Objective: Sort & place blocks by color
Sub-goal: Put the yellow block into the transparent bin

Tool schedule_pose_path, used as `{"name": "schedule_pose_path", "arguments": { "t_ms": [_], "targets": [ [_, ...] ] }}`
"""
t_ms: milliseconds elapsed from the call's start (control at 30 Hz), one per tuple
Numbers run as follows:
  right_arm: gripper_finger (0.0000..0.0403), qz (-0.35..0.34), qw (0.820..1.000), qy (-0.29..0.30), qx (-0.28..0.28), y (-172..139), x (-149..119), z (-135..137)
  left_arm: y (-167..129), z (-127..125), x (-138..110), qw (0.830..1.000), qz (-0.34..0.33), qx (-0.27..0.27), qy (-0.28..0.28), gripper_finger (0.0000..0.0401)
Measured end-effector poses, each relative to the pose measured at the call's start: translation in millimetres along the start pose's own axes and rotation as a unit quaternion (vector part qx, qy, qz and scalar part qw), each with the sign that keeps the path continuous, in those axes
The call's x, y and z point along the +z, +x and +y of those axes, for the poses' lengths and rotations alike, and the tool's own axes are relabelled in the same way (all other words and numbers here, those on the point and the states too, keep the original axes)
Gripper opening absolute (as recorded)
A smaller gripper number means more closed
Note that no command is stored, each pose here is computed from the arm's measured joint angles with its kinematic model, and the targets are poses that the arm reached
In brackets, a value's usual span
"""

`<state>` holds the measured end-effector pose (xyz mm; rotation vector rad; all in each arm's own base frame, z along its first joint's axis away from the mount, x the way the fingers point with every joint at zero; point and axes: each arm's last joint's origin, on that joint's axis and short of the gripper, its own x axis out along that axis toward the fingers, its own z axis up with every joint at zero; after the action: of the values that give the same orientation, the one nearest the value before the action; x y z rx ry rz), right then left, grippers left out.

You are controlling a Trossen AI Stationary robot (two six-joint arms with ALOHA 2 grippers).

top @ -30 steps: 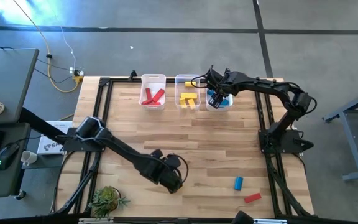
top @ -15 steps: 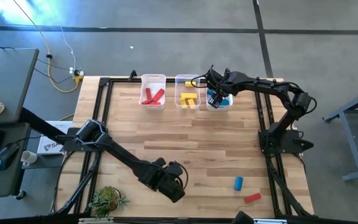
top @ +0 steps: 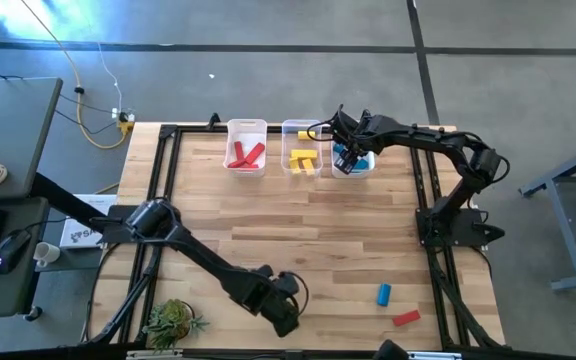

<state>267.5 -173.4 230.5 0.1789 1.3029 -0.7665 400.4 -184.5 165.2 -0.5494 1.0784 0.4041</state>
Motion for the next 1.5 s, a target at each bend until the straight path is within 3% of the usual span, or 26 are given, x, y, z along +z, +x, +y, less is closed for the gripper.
{"name": "schedule_pose_path", "arguments": {
  "t_ms": [567, 933, 1000, 1300, 1500],
  "targets": [
    [0.0211, -0.005, 1.000, -0.011, 0.003, -3, 0, 9, 32, 4, -6, 0.999, 0.030, 0.013, 0.018, 0.0149],
    [0.0211, 0.016, 0.997, -0.075, -0.020, -22, -6, 29, 32, 6, -2, 0.997, 0.014, 0.023, 0.075, 0.0025],
    [0.0211, 0.016, 0.996, -0.086, -0.019, -31, -6, 32, 30, 8, 0, 0.995, 0.004, 0.033, 0.092, 0.0023],
    [0.0211, -0.035, 0.993, -0.109, 0.017, -79, -20, 45, 1, 34, 37, 0.990, -0.001, 0.073, 0.123, 0.0035],
    [0.0211, -0.060, 0.989, -0.102, 0.088, -115, -42, 49, -22, 62, 78, 0.987, -0.035, 0.091, 0.131, 0.0032]
  ]
}}
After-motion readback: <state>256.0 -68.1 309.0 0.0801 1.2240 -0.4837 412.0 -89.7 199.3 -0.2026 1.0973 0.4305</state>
